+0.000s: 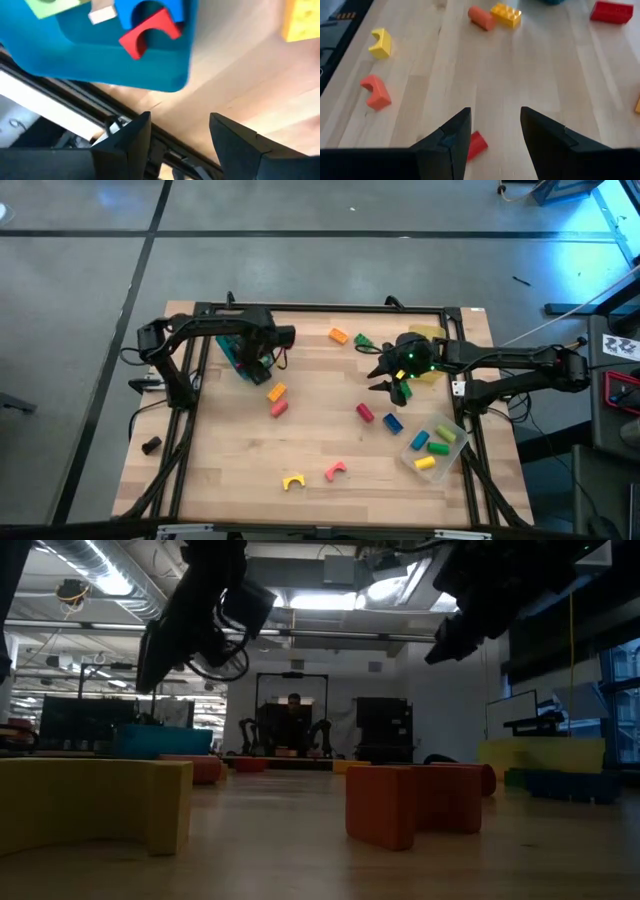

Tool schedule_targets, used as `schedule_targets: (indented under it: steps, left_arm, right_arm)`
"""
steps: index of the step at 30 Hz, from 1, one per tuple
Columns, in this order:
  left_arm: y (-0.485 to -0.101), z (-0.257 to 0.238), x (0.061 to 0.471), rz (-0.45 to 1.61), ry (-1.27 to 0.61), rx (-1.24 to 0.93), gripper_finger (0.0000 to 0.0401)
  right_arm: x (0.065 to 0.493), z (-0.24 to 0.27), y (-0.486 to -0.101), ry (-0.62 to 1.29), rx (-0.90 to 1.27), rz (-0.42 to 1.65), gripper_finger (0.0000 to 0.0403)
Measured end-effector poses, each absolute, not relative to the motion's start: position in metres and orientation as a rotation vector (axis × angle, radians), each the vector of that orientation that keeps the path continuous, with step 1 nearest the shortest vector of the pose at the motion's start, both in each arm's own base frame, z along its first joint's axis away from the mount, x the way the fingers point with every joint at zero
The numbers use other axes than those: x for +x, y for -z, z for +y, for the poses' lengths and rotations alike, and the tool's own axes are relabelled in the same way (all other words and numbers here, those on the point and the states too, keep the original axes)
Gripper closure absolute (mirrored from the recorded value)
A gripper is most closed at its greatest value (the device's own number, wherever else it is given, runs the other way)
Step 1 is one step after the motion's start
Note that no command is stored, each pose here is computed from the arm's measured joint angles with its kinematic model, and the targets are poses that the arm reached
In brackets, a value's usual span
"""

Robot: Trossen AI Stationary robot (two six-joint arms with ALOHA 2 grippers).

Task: Sort blocks by size
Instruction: Put the orange cylindrical block into the transparent bin

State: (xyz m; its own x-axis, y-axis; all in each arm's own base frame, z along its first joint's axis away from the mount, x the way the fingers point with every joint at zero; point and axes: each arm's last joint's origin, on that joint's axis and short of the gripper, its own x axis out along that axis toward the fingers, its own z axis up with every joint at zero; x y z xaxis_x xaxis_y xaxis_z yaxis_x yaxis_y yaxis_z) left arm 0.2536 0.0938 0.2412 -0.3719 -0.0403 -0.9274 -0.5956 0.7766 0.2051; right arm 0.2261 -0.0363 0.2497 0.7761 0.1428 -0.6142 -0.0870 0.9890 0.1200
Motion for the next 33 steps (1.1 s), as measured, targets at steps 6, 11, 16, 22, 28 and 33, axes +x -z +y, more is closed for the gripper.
schedule_targets:
  steps: [6, 11, 16, 22, 28, 33]
  left_arm:
    - [-0.244, 0.063, 0.267, 1.814, -0.641, -0.437, 0.0214]
    - [-0.239, 0.032, 0.287, 1.651, -0.582, -0.396, 0.0214]
    - [-0.229, 0.004, 0.304, 1.504, -0.516, -0.385, 0.0214]
    - [-0.212, -0.017, 0.304, 1.436, -0.588, -0.488, 0.0215]
    - [-0.192, -0.026, 0.295, 1.448, -0.654, -0.534, 0.0215]
    - [-0.18, -0.032, 0.296, 1.392, -0.61, -0.541, 0.0213]
  right_arm:
    - [0.223, -0.036, -0.246, -0.125, 0.1, 0.723, 0.023]
    - [0.222, -0.037, -0.245, -0.086, 0.088, 0.743, 0.023]
    - [0.221, -0.038, -0.243, -0.043, 0.074, 0.763, 0.023]
    - [0.221, -0.038, -0.243, -0.041, 0.074, 0.766, 0.023]
    - [0.221, -0.038, -0.243, -0.041, 0.073, 0.765, 0.023]
    - [0.221, -0.038, -0.243, -0.042, 0.073, 0.765, 0.023]
